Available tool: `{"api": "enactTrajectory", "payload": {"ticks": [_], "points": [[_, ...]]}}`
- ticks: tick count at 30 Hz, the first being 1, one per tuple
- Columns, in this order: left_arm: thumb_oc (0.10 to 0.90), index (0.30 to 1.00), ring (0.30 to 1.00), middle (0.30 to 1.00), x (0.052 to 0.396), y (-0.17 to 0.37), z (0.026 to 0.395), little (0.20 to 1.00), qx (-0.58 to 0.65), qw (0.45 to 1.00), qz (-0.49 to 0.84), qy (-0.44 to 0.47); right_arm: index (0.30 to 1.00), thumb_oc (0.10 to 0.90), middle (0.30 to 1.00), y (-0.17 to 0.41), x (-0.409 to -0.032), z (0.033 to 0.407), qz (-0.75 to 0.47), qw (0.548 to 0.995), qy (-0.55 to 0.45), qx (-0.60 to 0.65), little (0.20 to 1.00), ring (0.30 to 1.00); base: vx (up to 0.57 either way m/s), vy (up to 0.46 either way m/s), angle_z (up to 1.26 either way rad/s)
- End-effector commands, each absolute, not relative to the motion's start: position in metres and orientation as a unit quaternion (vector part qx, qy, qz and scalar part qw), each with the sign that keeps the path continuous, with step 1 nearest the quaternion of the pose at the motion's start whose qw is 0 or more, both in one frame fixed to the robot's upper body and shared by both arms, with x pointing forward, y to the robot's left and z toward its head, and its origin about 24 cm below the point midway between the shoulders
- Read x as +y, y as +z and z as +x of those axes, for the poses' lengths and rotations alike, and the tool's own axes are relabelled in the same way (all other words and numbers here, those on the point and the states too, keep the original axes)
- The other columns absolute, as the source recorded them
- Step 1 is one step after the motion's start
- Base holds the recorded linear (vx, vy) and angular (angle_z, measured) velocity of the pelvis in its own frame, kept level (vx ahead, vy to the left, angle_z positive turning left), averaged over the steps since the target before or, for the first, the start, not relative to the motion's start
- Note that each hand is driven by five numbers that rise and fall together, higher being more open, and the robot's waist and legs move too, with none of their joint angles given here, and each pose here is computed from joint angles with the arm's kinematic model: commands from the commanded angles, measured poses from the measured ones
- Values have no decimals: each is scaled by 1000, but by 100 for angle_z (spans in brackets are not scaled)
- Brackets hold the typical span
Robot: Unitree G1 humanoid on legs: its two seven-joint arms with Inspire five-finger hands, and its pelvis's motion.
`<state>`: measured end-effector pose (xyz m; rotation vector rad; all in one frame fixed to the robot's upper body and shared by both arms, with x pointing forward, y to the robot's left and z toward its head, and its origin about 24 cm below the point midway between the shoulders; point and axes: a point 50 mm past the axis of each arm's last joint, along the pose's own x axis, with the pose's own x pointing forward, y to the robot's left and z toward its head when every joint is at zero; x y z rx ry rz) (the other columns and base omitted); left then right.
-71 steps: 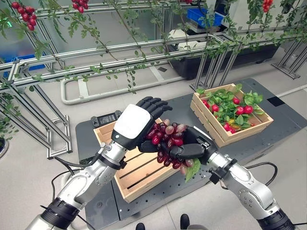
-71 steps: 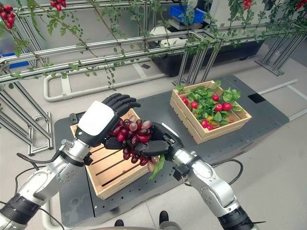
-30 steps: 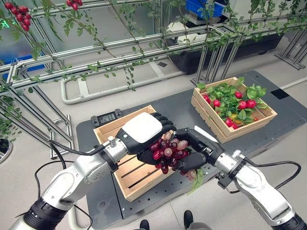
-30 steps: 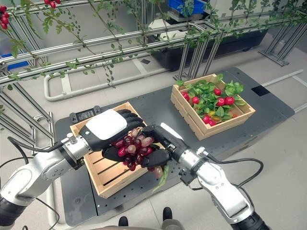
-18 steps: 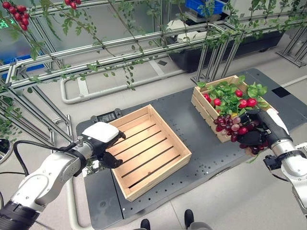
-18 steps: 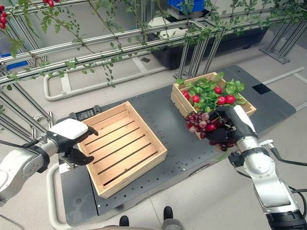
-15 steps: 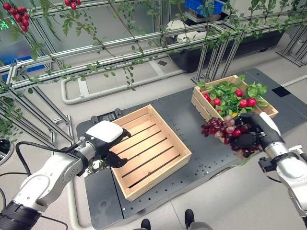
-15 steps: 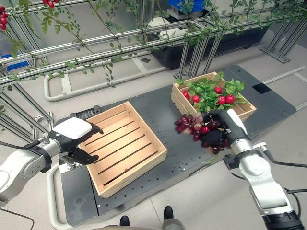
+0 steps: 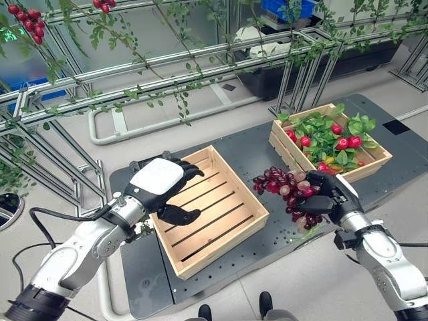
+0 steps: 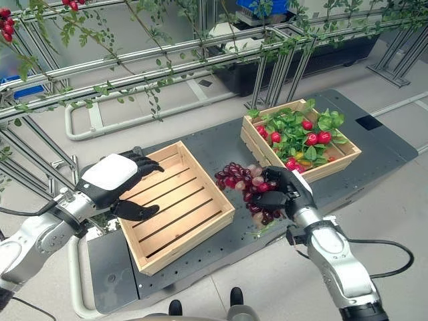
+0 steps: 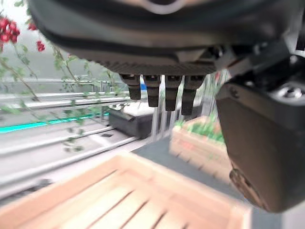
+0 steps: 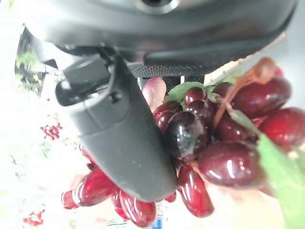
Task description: Pick up the fruits from the basket on one side to the basket on the other side
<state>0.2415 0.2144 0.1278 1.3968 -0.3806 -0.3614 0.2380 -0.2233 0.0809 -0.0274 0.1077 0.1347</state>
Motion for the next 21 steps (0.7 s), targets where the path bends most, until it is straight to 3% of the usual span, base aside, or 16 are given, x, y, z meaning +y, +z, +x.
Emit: {"api": "enactTrajectory", "payload": {"ticks": [1, 10, 14, 21], "points": [[800, 900, 900, 900, 213, 172, 251, 900, -291, 775, 552, -96, 300, 400, 300, 137, -220, 251, 26, 991, 60, -120, 300, 300, 16, -55, -2], [800, 900, 900, 900, 185, 162, 254, 900, -309, 892, 303, -130, 300, 400, 300, 127, -204, 257, 137, 980, 73, -123, 300, 300, -30, -6, -13], [800, 900, 900, 900, 176, 154, 252, 900, -295, 906, 262, -156, 300, 400, 300, 129, -193, 262, 146, 976, 99, -124, 300, 300, -125, 262, -97], [800, 900, 900, 900, 161, 147, 251, 900, -252, 909, 105, -314, 300, 400, 300, 118, -197, 255, 161, 977, 76, -116, 300, 300, -147, 359, -77]]}}
